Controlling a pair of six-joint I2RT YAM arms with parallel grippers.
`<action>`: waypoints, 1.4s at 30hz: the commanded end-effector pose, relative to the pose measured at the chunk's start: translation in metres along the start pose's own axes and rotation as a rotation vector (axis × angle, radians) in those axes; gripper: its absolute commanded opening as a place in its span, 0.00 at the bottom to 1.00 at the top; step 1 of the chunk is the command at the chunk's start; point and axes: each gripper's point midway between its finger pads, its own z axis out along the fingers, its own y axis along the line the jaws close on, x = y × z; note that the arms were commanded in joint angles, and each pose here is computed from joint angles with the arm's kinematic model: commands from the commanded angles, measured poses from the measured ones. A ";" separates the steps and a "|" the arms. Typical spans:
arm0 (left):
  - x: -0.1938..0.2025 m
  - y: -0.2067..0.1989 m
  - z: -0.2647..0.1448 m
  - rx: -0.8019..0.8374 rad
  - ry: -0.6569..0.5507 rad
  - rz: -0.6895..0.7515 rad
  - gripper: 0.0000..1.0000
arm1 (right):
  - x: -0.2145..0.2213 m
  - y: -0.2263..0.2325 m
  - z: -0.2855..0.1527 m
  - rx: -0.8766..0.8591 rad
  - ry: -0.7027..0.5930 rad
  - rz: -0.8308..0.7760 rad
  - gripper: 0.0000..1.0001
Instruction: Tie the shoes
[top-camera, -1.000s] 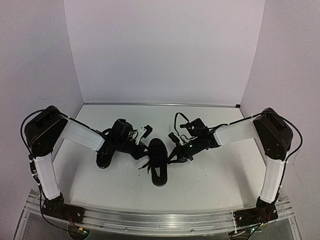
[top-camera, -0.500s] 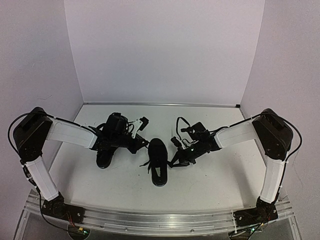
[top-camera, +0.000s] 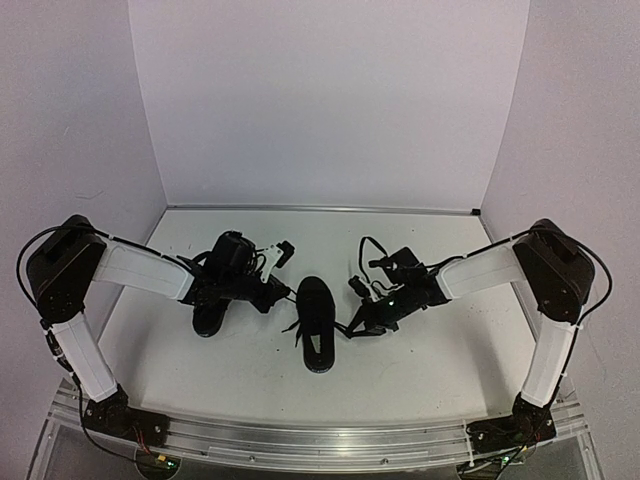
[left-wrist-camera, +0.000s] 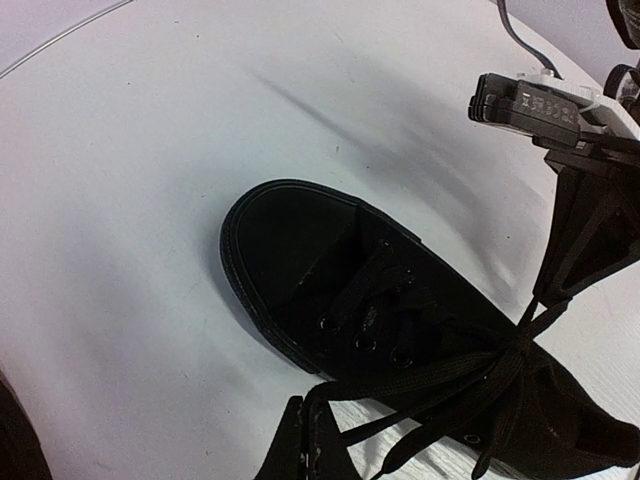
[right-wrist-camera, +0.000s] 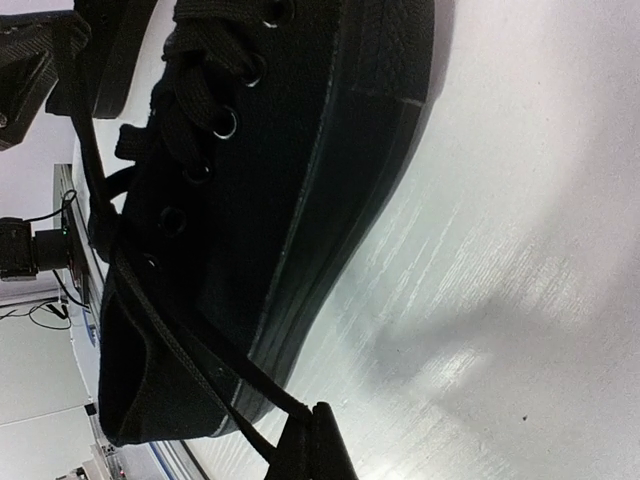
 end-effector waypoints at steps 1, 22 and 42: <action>-0.006 0.026 -0.008 -0.112 -0.018 0.010 0.00 | 0.008 -0.010 -0.007 0.051 0.000 -0.001 0.00; 0.001 0.048 -0.011 -0.166 0.006 0.000 0.00 | 0.029 -0.029 -0.011 0.098 0.022 0.024 0.00; -0.004 0.053 -0.009 -0.146 0.004 -0.013 0.00 | 0.027 -0.025 -0.014 0.077 0.018 0.020 0.00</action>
